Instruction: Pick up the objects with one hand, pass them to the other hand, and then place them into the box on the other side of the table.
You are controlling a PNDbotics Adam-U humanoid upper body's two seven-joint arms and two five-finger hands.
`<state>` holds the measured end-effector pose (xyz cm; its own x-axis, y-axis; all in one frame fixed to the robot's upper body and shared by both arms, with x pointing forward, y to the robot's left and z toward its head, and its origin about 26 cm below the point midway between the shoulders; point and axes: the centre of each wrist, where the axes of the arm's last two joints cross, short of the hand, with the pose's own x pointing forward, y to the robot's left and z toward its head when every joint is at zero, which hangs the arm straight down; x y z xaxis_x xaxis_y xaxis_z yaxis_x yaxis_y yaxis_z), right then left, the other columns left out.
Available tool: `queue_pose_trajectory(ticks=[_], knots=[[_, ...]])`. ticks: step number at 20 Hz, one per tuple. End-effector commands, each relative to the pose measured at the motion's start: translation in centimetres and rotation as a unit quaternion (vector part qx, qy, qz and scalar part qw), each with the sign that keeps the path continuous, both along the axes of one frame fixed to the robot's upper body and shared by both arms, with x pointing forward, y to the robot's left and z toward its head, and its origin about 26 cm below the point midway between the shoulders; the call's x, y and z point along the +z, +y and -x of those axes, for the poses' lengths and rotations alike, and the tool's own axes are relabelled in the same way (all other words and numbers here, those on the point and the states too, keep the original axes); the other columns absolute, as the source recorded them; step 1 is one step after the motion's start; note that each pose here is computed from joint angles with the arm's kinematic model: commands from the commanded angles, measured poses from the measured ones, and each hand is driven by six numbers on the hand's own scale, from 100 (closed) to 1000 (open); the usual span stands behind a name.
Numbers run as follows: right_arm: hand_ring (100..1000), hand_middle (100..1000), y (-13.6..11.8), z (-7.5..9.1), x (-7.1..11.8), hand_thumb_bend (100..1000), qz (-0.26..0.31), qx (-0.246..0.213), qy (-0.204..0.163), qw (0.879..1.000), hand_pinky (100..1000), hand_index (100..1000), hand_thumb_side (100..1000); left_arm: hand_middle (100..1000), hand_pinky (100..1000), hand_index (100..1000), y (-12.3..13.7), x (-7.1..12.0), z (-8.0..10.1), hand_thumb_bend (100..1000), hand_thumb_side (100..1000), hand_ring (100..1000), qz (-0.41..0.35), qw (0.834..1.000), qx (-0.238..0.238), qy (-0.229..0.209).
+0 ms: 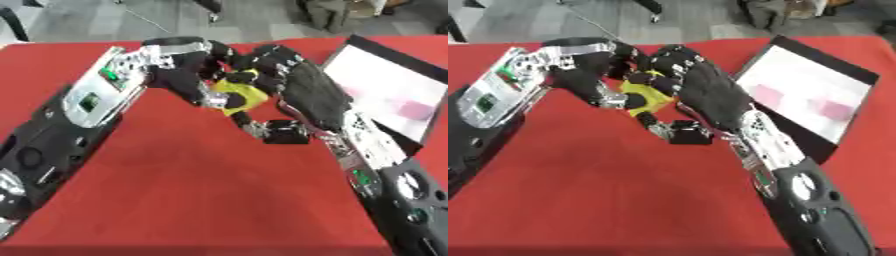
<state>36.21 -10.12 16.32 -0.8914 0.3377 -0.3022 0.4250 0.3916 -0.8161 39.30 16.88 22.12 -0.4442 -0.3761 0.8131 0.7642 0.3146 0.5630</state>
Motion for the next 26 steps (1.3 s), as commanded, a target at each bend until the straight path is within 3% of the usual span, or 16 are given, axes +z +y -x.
queue_pose_trajectory(ticks=[1, 9, 15, 18, 21, 24, 26], knots=[[588, 314, -0.4, -0.2, -0.4, 100, 0.038, 0.007, 0.007, 0.999, 766, 461, 236, 557, 756, 700, -0.6, 2.4, 0.7, 485, 492, 510, 0.027, 0.998, -0.025, -0.045], [584, 314, -0.6, 0.5, -1.0, 100, 0.062, 0.039, 0.028, 0.997, 763, 454, 238, 562, 756, 711, 0.3, 2.8, 0.7, 519, 531, 505, 0.066, 0.994, 0.002, -0.087], [579, 299, -2.9, 1.7, 0.3, 100, 0.046, 0.043, 0.033, 0.997, 760, 455, 243, 560, 755, 711, 3.0, 2.9, 0.5, 461, 521, 503, 0.107, 0.979, 0.092, -0.146], [570, 291, -5.9, 1.7, 1.5, 100, 0.008, 0.000, 0.053, 0.999, 753, 455, 248, 541, 741, 692, 5.4, 1.9, 0.4, 420, 507, 488, 0.137, 0.962, 0.175, -0.161], [555, 277, -9.7, 0.5, 2.3, 100, -0.042, -0.079, 0.089, 0.992, 740, 450, 248, 532, 735, 680, 7.8, 0.2, 0.6, 401, 503, 482, 0.168, 0.937, 0.262, -0.160], [550, 275, -14.0, -1.9, 2.5, 100, -0.096, -0.182, 0.133, 0.970, 734, 458, 251, 532, 734, 677, 9.6, -1.1, 1.4, 398, 503, 483, 0.200, 0.911, 0.322, -0.160], [566, 318, -17.3, -3.9, 1.8, 100, -0.123, -0.263, 0.162, 0.943, 738, 524, 253, 529, 732, 673, 10.4, -1.8, 2.1, 392, 508, 482, 0.227, 0.895, 0.350, -0.160]])
